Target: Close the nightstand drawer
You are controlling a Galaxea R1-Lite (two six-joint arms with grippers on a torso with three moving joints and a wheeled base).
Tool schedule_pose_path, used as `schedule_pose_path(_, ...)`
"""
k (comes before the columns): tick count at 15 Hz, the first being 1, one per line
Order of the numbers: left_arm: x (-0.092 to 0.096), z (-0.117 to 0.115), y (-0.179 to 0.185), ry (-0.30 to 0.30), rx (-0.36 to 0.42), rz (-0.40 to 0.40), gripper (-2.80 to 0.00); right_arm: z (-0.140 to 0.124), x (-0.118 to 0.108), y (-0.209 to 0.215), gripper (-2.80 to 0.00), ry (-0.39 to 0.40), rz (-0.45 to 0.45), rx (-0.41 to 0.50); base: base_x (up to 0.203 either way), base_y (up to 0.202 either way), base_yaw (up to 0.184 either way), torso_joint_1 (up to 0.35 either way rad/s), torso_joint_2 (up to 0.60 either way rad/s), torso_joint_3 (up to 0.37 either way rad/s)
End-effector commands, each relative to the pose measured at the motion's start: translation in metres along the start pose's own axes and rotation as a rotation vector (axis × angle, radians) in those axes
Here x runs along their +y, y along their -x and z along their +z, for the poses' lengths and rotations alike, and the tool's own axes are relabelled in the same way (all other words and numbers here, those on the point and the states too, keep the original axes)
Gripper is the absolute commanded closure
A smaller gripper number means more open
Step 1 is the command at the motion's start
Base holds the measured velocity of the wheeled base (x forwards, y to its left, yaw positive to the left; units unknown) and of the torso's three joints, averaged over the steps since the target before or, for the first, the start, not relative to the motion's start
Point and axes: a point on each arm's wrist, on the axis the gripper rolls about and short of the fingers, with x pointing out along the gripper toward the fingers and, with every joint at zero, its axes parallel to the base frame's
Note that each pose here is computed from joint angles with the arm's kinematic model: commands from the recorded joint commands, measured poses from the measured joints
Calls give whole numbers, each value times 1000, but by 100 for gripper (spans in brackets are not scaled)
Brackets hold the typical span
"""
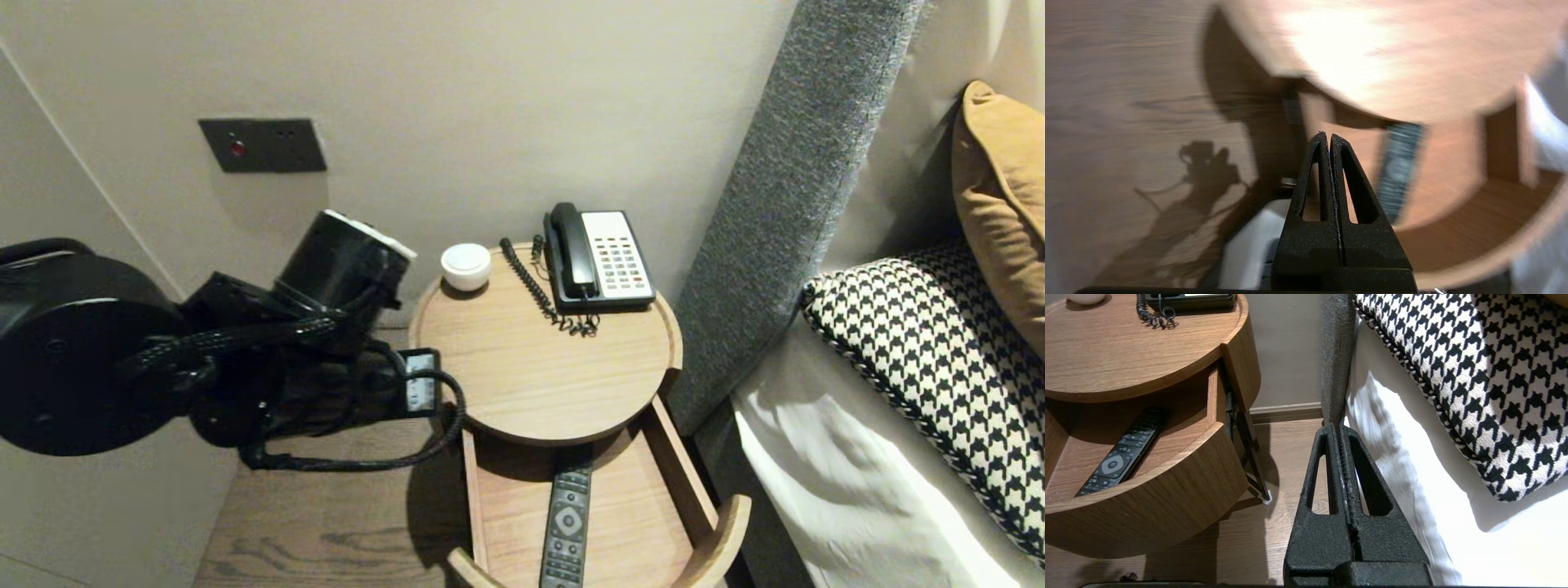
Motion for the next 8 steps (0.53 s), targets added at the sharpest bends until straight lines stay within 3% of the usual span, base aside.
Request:
schedule_pose_path(1,43,1,24,55,-55,81,0,-11,0,-2,0,1,1,41,0,0,0,0,0,0)
schedule_pose_path(5,89,-10,52,93,-109,179,0,-11,0,-2,0,1,0,41,0,0,0,0,0,0)
schedule_pose_path(8,90,-13,49,86,-72,141,0,-11,0,-2,0,1,0,41,0,0,0,0,0,0)
